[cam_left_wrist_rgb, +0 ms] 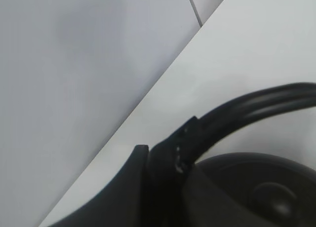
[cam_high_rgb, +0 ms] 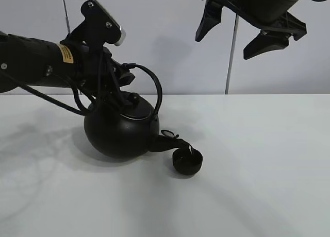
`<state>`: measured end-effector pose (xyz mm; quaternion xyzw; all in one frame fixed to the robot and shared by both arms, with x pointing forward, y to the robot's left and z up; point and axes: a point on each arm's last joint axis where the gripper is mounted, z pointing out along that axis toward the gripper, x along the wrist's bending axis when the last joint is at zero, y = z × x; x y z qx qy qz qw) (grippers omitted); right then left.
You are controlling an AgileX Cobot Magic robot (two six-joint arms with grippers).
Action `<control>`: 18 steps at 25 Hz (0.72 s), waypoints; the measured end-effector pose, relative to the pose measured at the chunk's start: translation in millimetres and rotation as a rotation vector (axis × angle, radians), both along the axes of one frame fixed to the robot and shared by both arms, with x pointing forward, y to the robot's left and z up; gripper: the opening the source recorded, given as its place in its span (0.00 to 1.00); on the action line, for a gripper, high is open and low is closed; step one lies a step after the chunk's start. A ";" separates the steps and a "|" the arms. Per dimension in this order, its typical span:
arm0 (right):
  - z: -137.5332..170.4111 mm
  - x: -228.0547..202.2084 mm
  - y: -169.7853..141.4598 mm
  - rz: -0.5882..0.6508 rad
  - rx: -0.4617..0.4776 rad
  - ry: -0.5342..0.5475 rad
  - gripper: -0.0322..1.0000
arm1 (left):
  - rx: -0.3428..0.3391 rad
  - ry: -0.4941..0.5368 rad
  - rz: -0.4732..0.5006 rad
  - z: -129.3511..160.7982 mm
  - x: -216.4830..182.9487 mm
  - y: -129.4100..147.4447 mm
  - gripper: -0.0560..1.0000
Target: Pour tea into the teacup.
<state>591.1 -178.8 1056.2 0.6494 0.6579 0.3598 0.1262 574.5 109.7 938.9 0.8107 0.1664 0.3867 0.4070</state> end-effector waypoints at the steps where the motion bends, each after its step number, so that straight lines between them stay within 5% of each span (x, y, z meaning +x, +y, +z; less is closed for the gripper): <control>1: 0.0 0.0 0.0 0.000 0.000 0.000 0.65 | 0.002 -0.001 -0.001 0.0 0.0 0.0 0.14; 18: -0.1 -0.1 0.0 0.000 0.000 0.001 0.65 | 0.014 -0.007 -0.006 -0.2 0.0 0.1 0.14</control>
